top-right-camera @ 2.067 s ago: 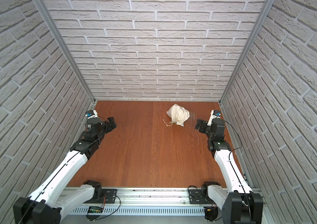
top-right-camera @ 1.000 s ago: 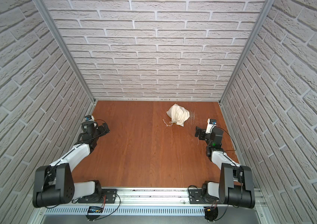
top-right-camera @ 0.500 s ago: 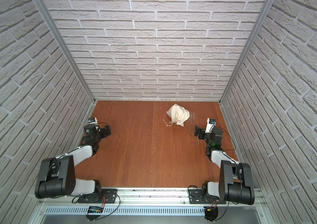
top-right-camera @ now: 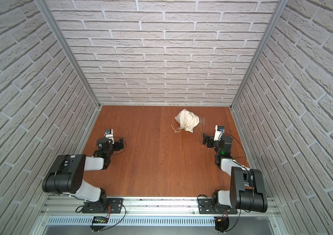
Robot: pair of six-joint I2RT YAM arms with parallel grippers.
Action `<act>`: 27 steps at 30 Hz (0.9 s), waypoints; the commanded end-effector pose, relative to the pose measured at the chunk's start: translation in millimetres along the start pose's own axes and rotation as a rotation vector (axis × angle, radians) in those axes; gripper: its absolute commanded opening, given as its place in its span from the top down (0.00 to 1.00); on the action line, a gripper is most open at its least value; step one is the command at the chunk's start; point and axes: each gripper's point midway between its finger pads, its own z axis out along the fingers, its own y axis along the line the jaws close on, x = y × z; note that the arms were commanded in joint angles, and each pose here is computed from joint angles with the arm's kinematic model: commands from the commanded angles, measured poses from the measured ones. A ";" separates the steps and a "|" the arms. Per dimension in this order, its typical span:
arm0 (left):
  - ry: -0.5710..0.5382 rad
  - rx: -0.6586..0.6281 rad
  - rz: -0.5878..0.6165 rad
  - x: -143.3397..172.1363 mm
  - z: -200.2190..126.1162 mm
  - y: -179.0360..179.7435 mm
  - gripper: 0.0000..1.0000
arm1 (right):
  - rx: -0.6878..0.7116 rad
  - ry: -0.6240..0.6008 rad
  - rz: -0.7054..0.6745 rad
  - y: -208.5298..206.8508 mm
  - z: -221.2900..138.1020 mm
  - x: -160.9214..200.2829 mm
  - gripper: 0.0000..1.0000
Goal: Close the soil bag
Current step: Reset both arms
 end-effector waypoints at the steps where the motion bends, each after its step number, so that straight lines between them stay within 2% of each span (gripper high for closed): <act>1: -0.079 -0.008 -0.021 -22.8 2.3 7.4 0.02 | -0.016 -0.056 -0.068 9.8 -0.7 -5.8 0.01; 10: -0.064 -0.003 -0.048 -23.3 5.0 11.5 0.02 | -0.037 -0.069 -0.183 29.4 1.0 15.1 0.01; 14: -0.065 -0.004 -0.047 -23.4 4.9 11.4 0.02 | -0.028 -0.069 -0.188 29.1 3.2 20.1 0.01; 16: -0.062 -0.054 -0.047 -22.8 4.6 15.9 0.02 | -0.033 -0.065 -0.196 29.9 5.7 24.5 0.01; 22: -0.063 -0.065 -0.047 -23.0 4.6 17.3 0.02 | 0.000 -0.047 -0.175 22.9 14.0 24.5 0.01; 24: -0.065 -0.066 -0.047 -23.7 4.6 17.7 0.02 | 0.031 0.013 -0.142 13.5 25.6 25.2 0.01; 27: -0.062 -0.067 -0.047 -22.7 4.5 17.5 0.02 | 0.056 0.035 -0.093 3.4 29.8 23.7 0.01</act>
